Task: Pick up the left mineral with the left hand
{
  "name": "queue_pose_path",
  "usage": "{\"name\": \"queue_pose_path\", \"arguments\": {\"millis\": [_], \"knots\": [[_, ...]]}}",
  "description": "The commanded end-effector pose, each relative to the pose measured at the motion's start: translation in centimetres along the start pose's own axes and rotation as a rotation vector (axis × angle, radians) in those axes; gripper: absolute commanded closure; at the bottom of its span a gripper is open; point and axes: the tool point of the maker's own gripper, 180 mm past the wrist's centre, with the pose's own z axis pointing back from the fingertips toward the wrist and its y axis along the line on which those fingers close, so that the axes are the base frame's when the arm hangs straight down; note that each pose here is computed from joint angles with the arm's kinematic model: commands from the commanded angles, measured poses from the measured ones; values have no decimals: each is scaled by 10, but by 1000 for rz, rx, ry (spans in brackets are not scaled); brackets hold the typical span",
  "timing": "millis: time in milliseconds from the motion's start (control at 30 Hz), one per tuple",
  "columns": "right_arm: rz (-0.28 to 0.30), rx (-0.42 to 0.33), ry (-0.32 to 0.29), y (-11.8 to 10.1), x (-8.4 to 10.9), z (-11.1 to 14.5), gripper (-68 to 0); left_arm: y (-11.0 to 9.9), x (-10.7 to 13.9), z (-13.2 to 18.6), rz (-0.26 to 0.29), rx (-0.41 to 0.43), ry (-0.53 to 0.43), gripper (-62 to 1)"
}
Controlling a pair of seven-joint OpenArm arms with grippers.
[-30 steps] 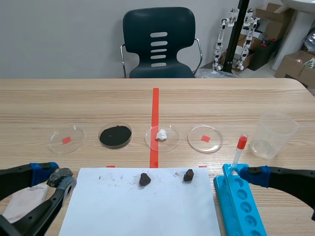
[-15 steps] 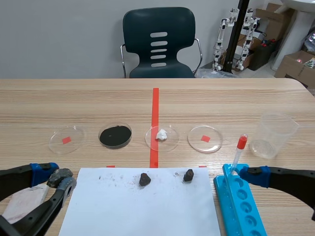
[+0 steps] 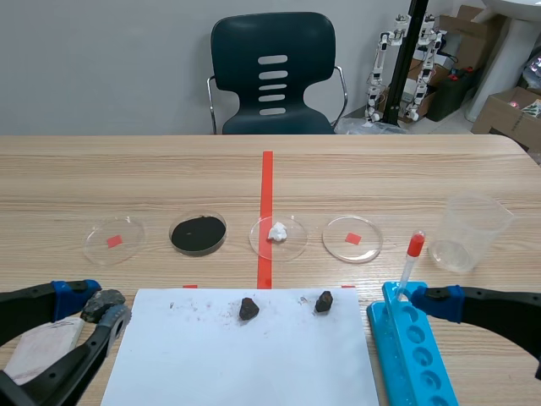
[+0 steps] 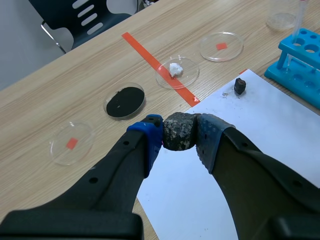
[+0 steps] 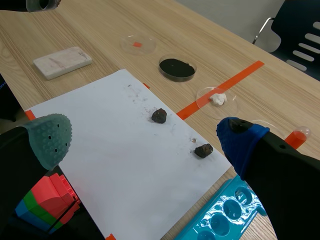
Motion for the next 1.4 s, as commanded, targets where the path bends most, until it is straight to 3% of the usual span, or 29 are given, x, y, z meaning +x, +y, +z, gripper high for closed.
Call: {"name": "queue_pose_path", "arguments": {"millis": [0, 900, 1100, 1367], "knots": [[6, -14, -42, -4, 12, -2, -606, 2, 5, 0, -1, 9, -21, -134], [6, -14, -42, -4, 12, -2, -606, 1, 5, 0, -5, 8, -21, -134], [6, -14, -42, -4, 12, -2, -606, -1, 4, 0, -51, -4, -17, -134], [6, -14, -42, -4, 12, -2, -606, -1, 4, 0, -51, -4, -16, -134]]}}
